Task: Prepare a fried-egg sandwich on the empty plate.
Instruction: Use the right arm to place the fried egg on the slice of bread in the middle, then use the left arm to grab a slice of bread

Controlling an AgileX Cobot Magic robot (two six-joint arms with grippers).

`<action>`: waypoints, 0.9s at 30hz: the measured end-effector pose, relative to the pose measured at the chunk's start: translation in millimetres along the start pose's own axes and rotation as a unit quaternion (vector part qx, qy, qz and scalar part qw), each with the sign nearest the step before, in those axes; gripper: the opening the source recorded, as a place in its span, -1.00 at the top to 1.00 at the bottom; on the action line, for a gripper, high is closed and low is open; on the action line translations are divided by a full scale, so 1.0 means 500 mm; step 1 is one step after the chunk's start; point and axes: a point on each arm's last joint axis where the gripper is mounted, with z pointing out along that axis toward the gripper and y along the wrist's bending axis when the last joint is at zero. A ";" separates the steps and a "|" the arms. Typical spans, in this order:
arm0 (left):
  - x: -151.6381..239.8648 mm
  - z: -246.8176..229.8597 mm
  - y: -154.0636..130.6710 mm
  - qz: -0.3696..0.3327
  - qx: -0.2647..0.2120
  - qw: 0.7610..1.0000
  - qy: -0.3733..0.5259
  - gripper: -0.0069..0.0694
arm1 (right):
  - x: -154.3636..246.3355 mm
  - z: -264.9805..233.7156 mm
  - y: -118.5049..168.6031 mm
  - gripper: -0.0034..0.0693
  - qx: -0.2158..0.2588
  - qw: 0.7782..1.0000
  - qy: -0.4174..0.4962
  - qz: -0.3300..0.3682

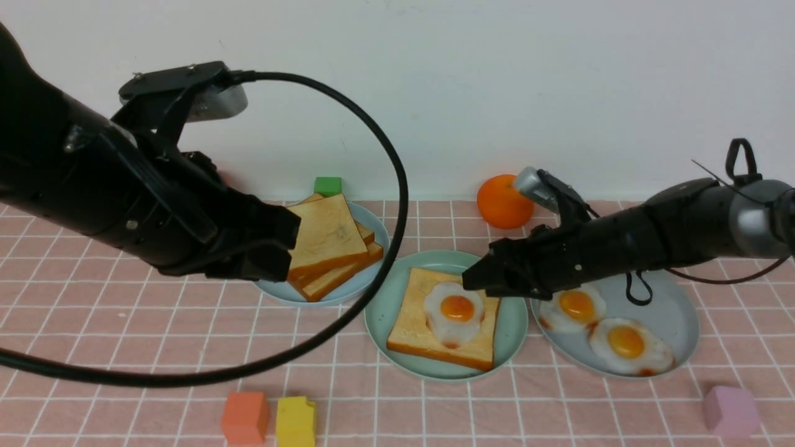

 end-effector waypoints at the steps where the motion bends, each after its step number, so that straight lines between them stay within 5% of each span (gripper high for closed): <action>1: -0.002 0.000 0.000 -0.014 0.000 1.000 -0.004 0.24 | -0.009 -0.013 0.007 -0.43 0.002 1.000 -0.009 -0.007; 8: -0.018 0.031 0.024 -0.108 -0.040 0.993 -0.023 0.15 | -0.062 -0.133 0.095 -0.61 0.026 0.997 -0.031 -0.062; 17: -0.079 0.079 0.161 -0.227 -0.071 0.971 -0.011 0.08 | -0.072 -0.308 0.246 -0.56 0.144 0.980 -0.002 -0.140; 20: -0.093 0.114 0.223 -0.280 -0.042 0.959 0.000 0.07 | -0.033 -0.357 0.321 -0.48 0.152 0.971 -0.044 -0.180; 27: -0.082 0.220 0.277 -0.331 -0.014 0.943 0.038 -0.10 | 0.131 -0.386 0.349 -0.24 0.142 0.950 -0.123 -0.249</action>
